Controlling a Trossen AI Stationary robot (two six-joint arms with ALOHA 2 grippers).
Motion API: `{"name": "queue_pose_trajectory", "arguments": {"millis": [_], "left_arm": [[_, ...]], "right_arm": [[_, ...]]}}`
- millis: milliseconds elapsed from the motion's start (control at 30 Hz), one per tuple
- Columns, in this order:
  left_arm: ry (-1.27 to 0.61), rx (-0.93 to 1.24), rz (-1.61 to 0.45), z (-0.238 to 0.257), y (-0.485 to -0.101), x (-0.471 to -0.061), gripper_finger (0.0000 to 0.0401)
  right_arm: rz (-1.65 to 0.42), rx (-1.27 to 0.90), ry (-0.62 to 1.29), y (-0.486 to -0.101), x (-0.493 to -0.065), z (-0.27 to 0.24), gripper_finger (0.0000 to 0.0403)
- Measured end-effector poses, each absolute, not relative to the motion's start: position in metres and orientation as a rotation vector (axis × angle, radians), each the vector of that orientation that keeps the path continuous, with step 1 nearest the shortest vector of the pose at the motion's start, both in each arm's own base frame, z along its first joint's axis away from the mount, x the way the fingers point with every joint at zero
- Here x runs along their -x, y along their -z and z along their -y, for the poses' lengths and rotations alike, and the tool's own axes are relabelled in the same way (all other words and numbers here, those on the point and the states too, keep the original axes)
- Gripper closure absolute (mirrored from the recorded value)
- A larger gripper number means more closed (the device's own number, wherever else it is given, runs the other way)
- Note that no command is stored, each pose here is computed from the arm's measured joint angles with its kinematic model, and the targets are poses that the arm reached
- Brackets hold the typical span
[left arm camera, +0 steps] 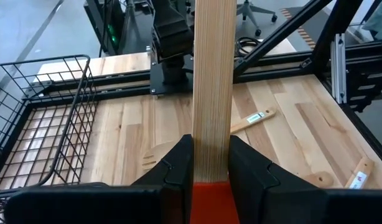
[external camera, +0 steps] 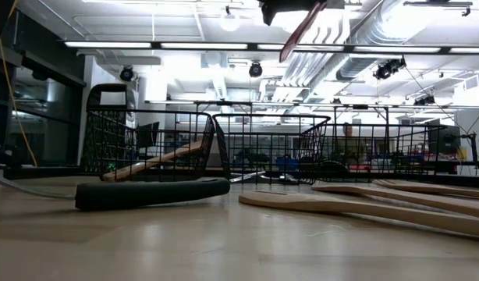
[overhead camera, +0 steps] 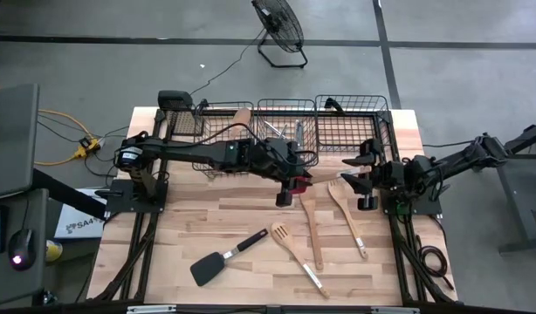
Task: Pick & Place Kitchen Items
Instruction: Put the red spatula into the right wire basket
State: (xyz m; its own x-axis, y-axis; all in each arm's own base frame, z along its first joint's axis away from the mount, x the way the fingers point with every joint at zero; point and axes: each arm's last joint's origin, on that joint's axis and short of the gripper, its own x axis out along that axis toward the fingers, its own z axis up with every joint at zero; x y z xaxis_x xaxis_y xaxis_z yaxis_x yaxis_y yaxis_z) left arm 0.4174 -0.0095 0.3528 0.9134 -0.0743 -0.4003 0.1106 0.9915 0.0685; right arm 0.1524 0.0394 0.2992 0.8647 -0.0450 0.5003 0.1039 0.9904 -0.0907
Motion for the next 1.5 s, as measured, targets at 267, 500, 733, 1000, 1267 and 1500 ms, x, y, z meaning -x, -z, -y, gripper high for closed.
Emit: {"name": "queue_pose_trajectory", "arguments": {"millis": [267,500,733,1000,1267,1500], "left_arm": [[0.088,-0.089,-0.410,0.009,-0.353,-0.417,0.0331],[0.085,-0.093,-0.430,0.009,-0.351,-0.417,0.0305],[0.028,-0.132,-0.484,0.007,-0.346,-0.415,0.0286],[-0.058,-0.174,-0.567,0.005,-0.352,-0.399,0.0284],[-0.123,-0.200,-0.698,-0.001,-0.363,-0.368,0.0284],[-0.140,-0.179,-0.705,-0.013,-0.370,-0.359,0.0283]], "right_arm": [[0.510,0.118,0.068,-0.298,-0.153,-0.040,0.0346],[0.490,0.113,0.069,-0.297,-0.154,-0.040,0.0350],[0.461,0.097,0.149,-0.295,-0.154,-0.038,0.0350],[0.410,0.113,0.340,-0.294,-0.154,-0.032,0.0350],[0.237,0.198,0.583,-0.316,-0.159,-0.028,0.0350],[0.020,0.317,0.851,-0.338,-0.164,-0.018,0.0350]]}}
